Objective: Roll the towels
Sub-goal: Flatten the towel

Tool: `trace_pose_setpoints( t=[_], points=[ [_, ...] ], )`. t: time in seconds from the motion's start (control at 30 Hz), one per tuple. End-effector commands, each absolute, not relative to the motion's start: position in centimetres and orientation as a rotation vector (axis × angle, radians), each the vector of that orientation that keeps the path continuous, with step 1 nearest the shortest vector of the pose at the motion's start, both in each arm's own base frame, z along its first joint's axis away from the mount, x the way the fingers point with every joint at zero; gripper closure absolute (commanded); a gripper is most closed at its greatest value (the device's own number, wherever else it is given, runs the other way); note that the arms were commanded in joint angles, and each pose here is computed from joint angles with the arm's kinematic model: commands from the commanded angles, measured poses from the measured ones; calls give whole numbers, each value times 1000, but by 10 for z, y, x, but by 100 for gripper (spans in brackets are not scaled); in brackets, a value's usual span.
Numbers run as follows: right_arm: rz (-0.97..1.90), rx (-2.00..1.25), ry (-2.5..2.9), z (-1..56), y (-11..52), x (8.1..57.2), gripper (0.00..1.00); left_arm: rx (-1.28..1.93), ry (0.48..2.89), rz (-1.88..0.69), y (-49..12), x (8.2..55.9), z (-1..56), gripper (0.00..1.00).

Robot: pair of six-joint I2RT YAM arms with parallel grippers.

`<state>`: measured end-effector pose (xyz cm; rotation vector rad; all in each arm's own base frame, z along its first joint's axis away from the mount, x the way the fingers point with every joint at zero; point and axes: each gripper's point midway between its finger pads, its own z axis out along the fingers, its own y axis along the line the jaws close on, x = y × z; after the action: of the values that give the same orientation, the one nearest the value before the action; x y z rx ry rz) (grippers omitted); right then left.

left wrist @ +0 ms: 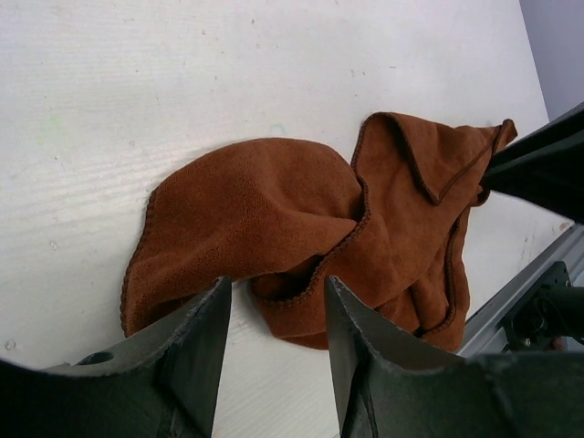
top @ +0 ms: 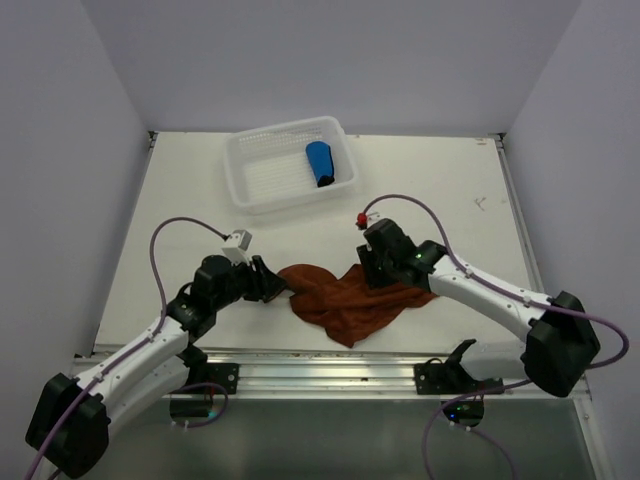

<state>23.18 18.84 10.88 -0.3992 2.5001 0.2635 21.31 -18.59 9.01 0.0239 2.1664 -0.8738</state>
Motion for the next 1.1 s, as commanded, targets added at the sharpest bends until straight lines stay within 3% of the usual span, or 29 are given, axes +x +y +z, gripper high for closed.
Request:
trace_pose_setpoints(
  t=[0.0, 0.17, 0.57, 0.77, 0.9, 1.07],
  points=[
    [250, -491, 2497, 90, 200, 229, 63, 9, 2108, -865, -184, 219, 102, 51],
    [166, -604, 2551, 59, 206, 219, 58, 10, 2120, -848, -181, 217, 97, 50],
    [13, -601, 2563, 41, 198, 225, 61, 21, 2137, -860, -184, 215, 89, 50],
    [-61, -588, 2577, 34, 190, 227, 76, 23, 2141, -862, -184, 213, 86, 50],
    [-53, -511, 2528, 59, 190, 234, 100, 26, 2140, -859, -183, 213, 87, 50],
    [-129, -337, 2311, 168, 157, 255, 100, 26, 2146, -842, -181, 213, 86, 50]
  ],
)
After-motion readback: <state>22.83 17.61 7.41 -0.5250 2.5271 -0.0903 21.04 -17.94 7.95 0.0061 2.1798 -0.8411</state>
